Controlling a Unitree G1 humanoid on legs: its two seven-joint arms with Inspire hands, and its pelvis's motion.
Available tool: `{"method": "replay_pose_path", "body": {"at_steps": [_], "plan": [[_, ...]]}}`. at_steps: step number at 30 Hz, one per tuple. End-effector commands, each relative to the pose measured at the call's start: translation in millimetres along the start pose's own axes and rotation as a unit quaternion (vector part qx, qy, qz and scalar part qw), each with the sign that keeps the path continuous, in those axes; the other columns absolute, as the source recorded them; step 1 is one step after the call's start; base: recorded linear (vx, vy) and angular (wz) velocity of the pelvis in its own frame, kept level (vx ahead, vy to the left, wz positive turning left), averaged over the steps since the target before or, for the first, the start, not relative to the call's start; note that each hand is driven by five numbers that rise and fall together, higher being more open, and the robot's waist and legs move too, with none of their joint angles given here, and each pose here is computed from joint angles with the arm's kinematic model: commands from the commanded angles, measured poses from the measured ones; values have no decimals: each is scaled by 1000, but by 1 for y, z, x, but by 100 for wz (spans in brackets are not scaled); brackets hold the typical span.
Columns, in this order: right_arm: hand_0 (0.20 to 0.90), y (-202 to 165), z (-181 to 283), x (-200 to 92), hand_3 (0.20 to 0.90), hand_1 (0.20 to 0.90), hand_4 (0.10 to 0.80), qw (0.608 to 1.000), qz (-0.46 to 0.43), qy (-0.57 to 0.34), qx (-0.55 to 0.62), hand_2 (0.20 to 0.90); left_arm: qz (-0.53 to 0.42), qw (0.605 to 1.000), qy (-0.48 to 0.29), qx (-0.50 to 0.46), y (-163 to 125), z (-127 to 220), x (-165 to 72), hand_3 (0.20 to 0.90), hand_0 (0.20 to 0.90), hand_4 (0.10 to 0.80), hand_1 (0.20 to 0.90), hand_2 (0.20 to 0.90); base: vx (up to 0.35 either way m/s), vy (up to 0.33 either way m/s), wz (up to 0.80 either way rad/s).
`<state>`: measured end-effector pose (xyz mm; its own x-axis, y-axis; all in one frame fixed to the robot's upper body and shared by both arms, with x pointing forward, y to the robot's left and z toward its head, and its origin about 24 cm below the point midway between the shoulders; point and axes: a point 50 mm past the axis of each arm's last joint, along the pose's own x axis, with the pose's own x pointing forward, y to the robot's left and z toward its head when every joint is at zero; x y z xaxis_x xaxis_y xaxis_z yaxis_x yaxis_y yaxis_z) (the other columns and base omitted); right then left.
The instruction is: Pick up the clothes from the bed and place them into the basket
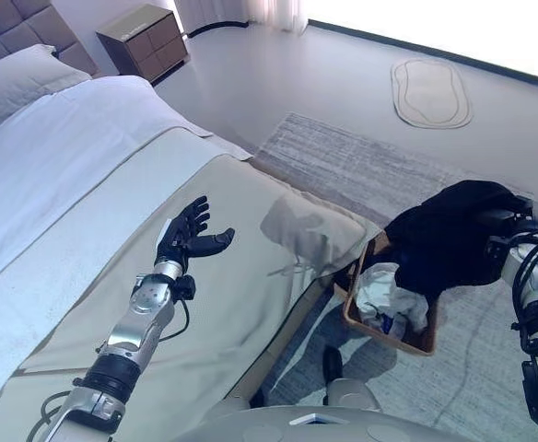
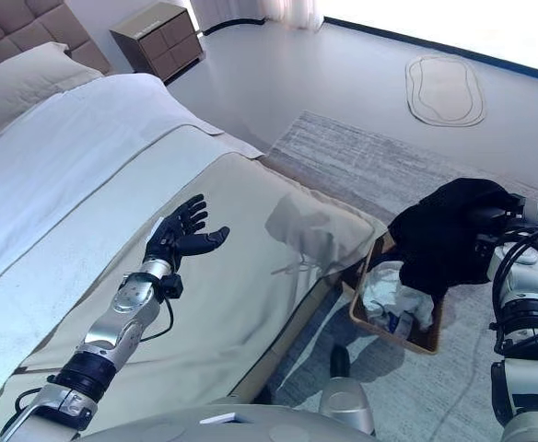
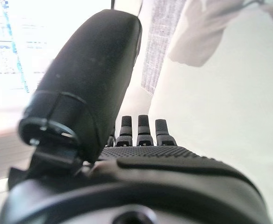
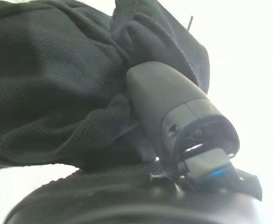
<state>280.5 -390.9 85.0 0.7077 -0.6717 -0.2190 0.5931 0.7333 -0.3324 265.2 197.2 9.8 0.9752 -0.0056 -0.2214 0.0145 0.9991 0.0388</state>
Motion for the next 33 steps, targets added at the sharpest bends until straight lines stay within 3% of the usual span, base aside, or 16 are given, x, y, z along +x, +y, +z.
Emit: {"method": "replay_pose_path", "body": {"at_steps": [1, 10, 21, 22, 33], "plan": [[300, -11, 65, 1, 200, 300, 100, 991, -17, -129, 2, 300, -9, 996, -91, 14, -1, 37, 8, 900, 900, 800, 900, 900, -27, 10, -3], [300, -20, 34, 6, 200, 300, 100, 995, -35, -67, -57, 300, -18, 995, -98, 10, -6, 39, 8, 900, 900, 800, 900, 900, -23, -6, -4], [302, -30, 32, 8, 203, 302, 103, 993, -62, -66, -78, 302, -25, 994, -108, 6, -8, 43, 7, 900, 900, 800, 900, 900, -1, -3, -1], [900, -28, 33, 8, 900, 900, 800, 992, -63, -69, -79, 900, -25, 994, -108, 5, -8, 43, 7, 900, 900, 800, 900, 900, 0, 0, 0], [900, -23, 36, 5, 900, 900, 800, 992, -51, -92, -75, 900, -29, 994, -104, 4, -7, 40, 5, 900, 900, 800, 900, 900, 0, 0, 0]]}}
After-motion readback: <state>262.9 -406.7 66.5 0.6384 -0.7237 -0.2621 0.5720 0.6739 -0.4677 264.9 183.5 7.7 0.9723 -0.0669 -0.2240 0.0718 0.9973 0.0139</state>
